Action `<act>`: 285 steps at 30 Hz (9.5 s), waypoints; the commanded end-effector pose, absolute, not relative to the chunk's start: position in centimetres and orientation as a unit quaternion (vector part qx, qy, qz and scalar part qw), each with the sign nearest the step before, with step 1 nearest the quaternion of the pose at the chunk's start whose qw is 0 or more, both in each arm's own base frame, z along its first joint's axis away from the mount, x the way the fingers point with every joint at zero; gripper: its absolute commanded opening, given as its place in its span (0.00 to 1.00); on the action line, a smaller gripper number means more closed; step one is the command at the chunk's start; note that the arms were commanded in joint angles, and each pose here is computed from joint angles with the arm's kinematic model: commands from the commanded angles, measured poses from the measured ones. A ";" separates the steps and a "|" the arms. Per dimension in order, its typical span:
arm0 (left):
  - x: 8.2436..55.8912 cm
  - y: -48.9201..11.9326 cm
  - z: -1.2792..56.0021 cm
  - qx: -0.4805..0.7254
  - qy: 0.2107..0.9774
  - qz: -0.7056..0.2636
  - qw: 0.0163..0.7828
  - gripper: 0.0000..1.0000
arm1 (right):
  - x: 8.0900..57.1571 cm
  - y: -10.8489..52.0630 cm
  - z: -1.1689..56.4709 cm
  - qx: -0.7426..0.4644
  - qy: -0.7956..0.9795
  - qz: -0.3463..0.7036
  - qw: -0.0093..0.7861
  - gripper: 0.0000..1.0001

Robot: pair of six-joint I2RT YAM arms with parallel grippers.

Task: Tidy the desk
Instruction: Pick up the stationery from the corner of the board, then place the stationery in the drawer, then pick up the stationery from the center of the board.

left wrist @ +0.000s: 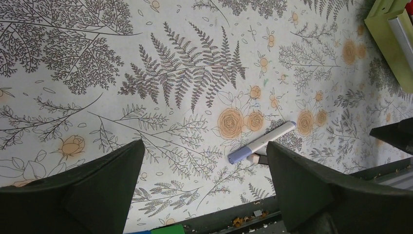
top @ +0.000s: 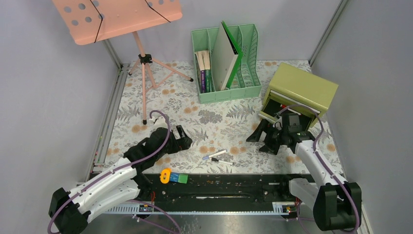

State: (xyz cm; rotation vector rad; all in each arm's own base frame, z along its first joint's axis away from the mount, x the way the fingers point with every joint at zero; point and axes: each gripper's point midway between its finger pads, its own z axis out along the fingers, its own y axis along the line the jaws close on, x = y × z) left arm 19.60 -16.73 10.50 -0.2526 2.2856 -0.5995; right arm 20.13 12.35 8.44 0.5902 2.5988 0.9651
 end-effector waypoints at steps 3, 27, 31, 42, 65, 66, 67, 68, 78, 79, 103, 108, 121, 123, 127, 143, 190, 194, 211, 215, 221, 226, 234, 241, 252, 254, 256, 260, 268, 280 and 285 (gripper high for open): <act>20.5 -17.6 13.1 -0.089 0.873 -0.263 0.400 0.99 | 18.2 13.7 8.0 0.107 0.936 0.299 0.150 0.99; 20.5 -17.1 15.2 -0.090 0.852 -0.281 0.432 0.99 | 15.6 23.9 11.0 -0.328 0.898 0.178 0.235 0.96; 20.5 -16.8 16.0 -0.090 0.845 -0.285 0.444 0.99 | 15.0 25.6 10.9 -0.372 0.878 0.184 0.238 0.90; 20.2 -15.1 15.3 -0.112 0.850 -0.254 0.448 0.99 | 14.1 26.8 8.5 -0.417 0.871 0.153 0.208 0.69; 20.3 -14.9 15.8 -0.115 0.851 -0.248 0.448 0.99 | 14.2 27.9 3.2 -0.467 0.865 0.083 0.163 0.41; 20.2 -14.9 15.8 -0.117 0.851 -0.248 0.447 0.99 | 14.1 27.9 2.9 -0.466 0.867 0.082 0.158 0.39; 20.2 -14.8 15.9 -0.119 0.851 -0.247 0.447 0.99 | 14.0 27.9 2.7 -0.465 0.868 0.080 0.154 0.39; 20.3 -14.8 15.9 -0.119 0.851 -0.247 0.448 0.99 | 14.0 27.7 2.4 -0.464 0.870 0.075 0.150 0.38; 20.3 -14.3 16.1 -0.124 0.851 -0.237 0.452 0.99 | 14.0 26.9 1.4 -0.465 0.874 0.052 0.134 0.13; 20.3 -14.3 16.1 -0.124 0.851 -0.237 0.452 0.99 | 14.0 26.9 1.4 -0.465 0.874 0.052 0.135 0.12; 20.2 -14.2 15.0 -0.135 0.856 -0.232 0.442 0.99 | 12.4 28.9 6.8 -0.437 0.869 0.159 0.166 0.00; 20.3 -14.2 15.0 -0.137 0.855 -0.232 0.443 0.99 | 13.3 29.0 8.7 -0.410 0.872 0.187 0.191 0.00; 20.2 -14.3 14.8 -0.135 0.857 -0.233 0.439 0.99 | 16.8 26.2 9.9 -0.248 0.904 0.308 0.161 0.00; 20.1 -14.4 14.9 -0.135 0.857 -0.236 0.438 0.99 | 17.5 25.7 10.5 -0.209 0.906 0.332 0.159 0.00; 20.2 -14.5 15.0 -0.135 0.856 -0.237 0.438 0.99 | 19.4 24.4 12.0 -0.137 0.906 0.365 0.166 0.00; 20.1 -14.5 14.8 -0.131 0.858 -0.236 0.437 0.99 | 26.2 14.9 14.9 0.146 0.851 0.433 0.258 0.00; 20.6 -16.7 15.7 -0.103 0.847 -0.281 0.440 0.99 | 32.0 -4.1 13.8 0.601 0.663 0.202 0.400 0.00; 20.6 -16.8 15.8 -0.103 0.846 -0.282 0.440 0.99 | 32.8 -4.8 14.0 0.618 0.648 0.199 0.398 0.00; 20.3 -16.7 15.4 -0.105 0.848 -0.286 0.435 0.99 | 33.8 -5.9 12.3 0.637 0.645 0.182 0.382 0.02; 20.2 -16.6 15.2 -0.107 0.849 -0.284 0.433 0.99 | 33.8 -5.8 11.7 0.638 0.649 0.180 0.372 0.20; 20.1 -16.4 15.1 -0.108 0.848 -0.284 0.435 0.99 | 34.7 -5.5 12.2 0.618 0.657 0.201 0.384 0.44; 20.2 -16.4 15.1 -0.107 0.848 -0.282 0.436 0.99 | 35.3 -5.1 12.9 0.606 0.658 0.227 0.386 0.59; 20.2 -16.4 15.2 -0.110 0.848 -0.282 0.434 0.99 | 35.4 -4.8 13.9 0.589 0.663 0.241 0.393 0.66; 20.0 -16.3 15.0 -0.111 0.850 -0.280 0.432 0.99 | 34.6 -4.1 14.9 0.549 0.690 0.244 0.404 0.67; 20.1 -16.4 14.7 -0.112 0.854 -0.277 0.427 0.99 | 33.0 -0.7 13.8 0.467 0.758 0.281 0.360 0.68; 20.1 -16.4 14.8 -0.112 0.853 -0.277 0.427 0.99 | 32.7 0.2 13.7 0.439 0.771 0.297 0.355 0.68; 20.1 -16.6 14.7 -0.110 0.855 -0.277 0.425 0.99 | 32.4 0.9 13.6 0.416 0.783 0.307 0.346 0.68; 20.3 -16.7 14.2 -0.113 0.859 -0.273 0.419 0.99 | 31.4 2.0 13.6 0.385 0.800 0.320 0.331 0.69; 19.9 -17.9 11.9 -0.085 0.890 -0.253 0.368 0.99 | 29.7 3.2 13.7 0.333 0.826 0.307 0.335 0.69; 20.0 -20.6 9.5 -0.035 0.924 -0.254 0.283 0.99 | 27.8 8.3 12.6 0.227 0.884 0.282 0.295 0.70; 20.2 -20.2 8.9 -0.045 0.928 -0.258 0.265 0.99 | 26.6 10.6 12.3 0.169 0.906 0.269 0.280 0.70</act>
